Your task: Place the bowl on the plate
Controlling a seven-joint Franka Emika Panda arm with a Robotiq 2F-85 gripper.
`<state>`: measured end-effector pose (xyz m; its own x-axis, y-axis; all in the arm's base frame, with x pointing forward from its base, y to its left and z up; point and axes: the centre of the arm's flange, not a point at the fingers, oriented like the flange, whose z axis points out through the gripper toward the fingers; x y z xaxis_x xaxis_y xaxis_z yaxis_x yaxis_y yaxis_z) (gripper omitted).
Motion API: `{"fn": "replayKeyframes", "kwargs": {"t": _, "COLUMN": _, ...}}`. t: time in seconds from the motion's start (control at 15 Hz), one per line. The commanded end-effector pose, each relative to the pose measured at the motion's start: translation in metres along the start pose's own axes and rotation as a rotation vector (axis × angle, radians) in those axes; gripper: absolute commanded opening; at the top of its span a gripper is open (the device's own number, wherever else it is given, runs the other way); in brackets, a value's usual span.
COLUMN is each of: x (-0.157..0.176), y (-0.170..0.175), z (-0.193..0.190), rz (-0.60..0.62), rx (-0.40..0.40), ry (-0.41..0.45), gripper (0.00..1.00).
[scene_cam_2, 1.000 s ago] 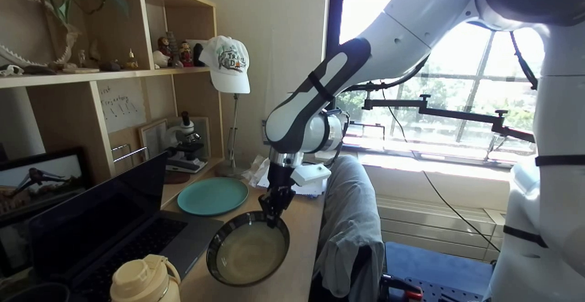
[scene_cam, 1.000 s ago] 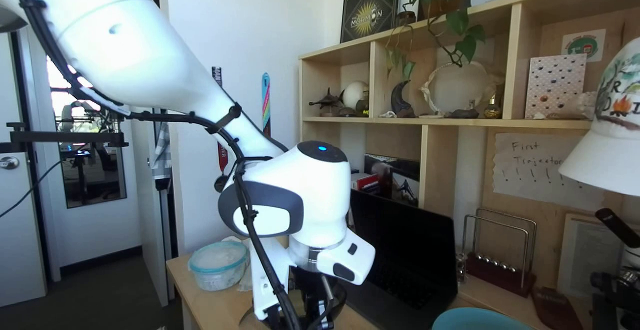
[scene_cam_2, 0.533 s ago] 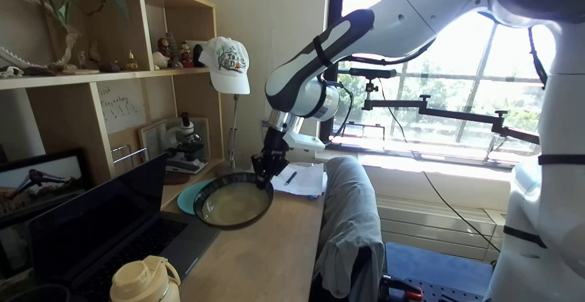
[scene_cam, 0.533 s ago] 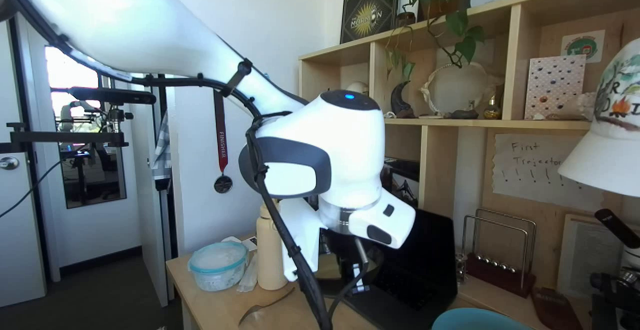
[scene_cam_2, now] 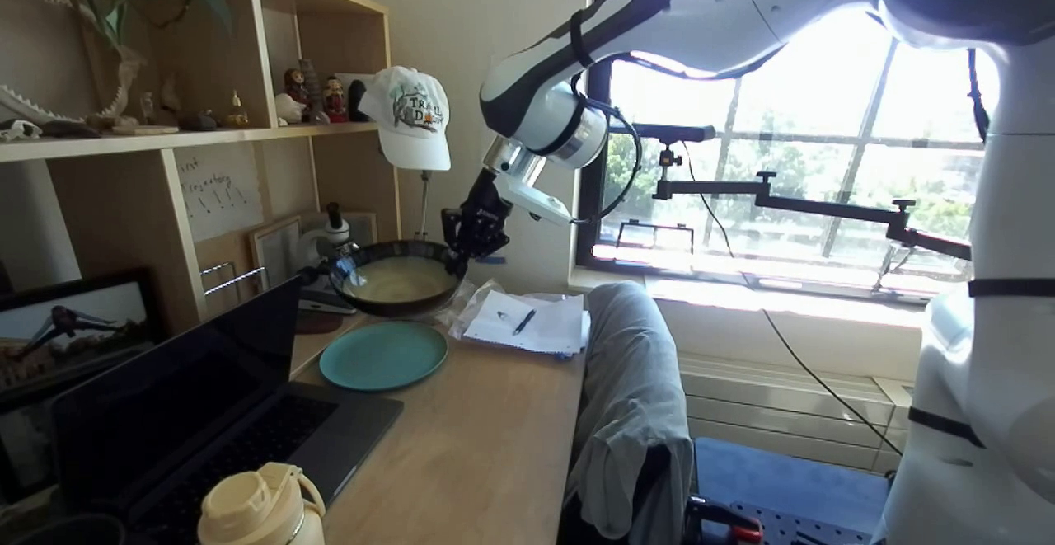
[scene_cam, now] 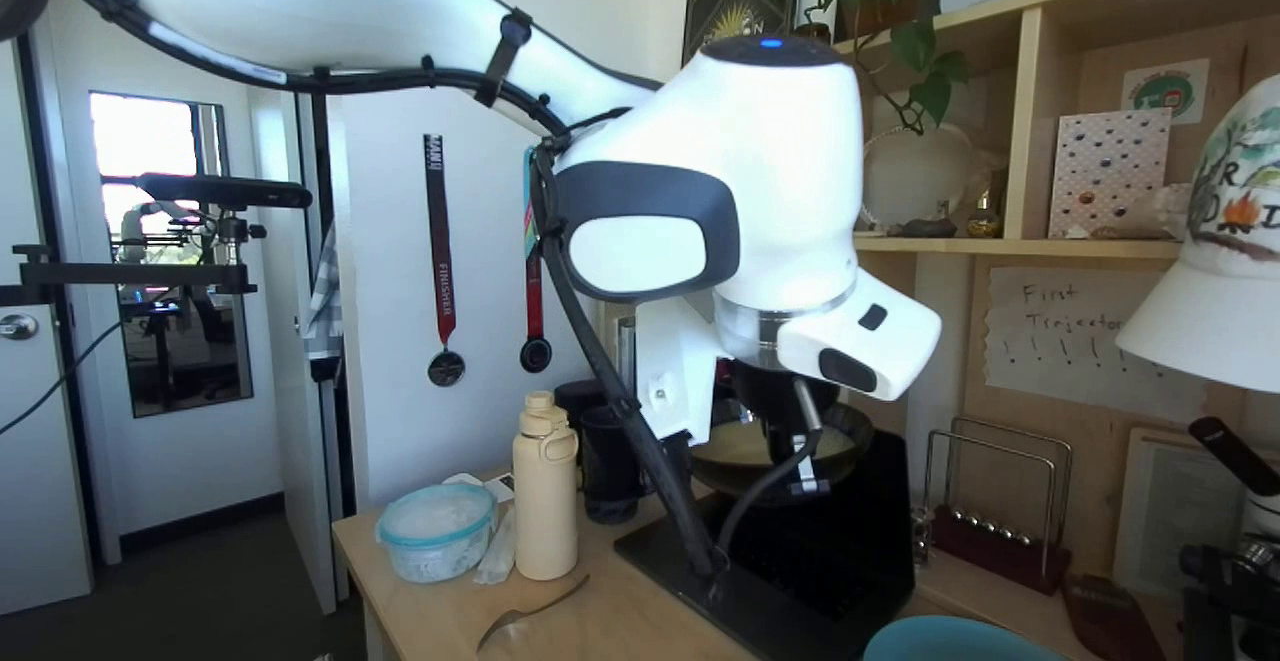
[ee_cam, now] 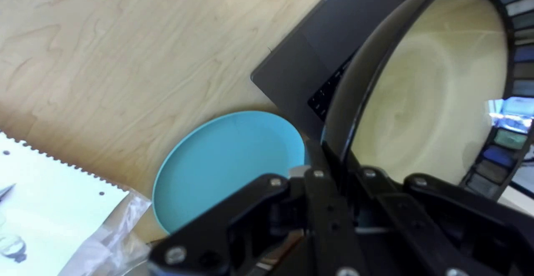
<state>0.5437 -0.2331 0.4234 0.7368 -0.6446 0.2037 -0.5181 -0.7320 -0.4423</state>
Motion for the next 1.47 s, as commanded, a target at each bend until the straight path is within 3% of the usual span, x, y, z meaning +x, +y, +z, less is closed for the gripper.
{"fn": "replayKeyframes", "kwargs": {"t": 0.0, "x": 0.004, "y": -0.002, "z": -0.005, "rz": 0.015, "rx": 0.010, "ry": 0.012, "gripper": 0.10}}
{"fn": "replayKeyframes", "kwargs": {"t": 0.2, "x": 0.007, "y": -0.003, "z": -0.008, "rz": 0.029, "rx": 0.014, "ry": 0.018, "gripper": 0.10}}
{"fn": "replayKeyframes", "kwargs": {"t": 0.27, "x": 0.007, "y": -0.003, "z": -0.008, "rz": 0.029, "rx": 0.014, "ry": 0.017, "gripper": 0.04}}
{"fn": "replayKeyframes", "kwargs": {"t": 0.87, "x": 0.046, "y": 0.051, "z": 0.081, "rz": 0.143, "rx": -0.078, "ry": 0.059, "gripper": 0.05}}
{"fn": "replayKeyframes", "kwargs": {"t": 1.4, "x": 0.102, "y": 0.073, "z": 0.122, "rz": 0.244, "rx": -0.098, "ry": 0.134, "gripper": 0.05}}
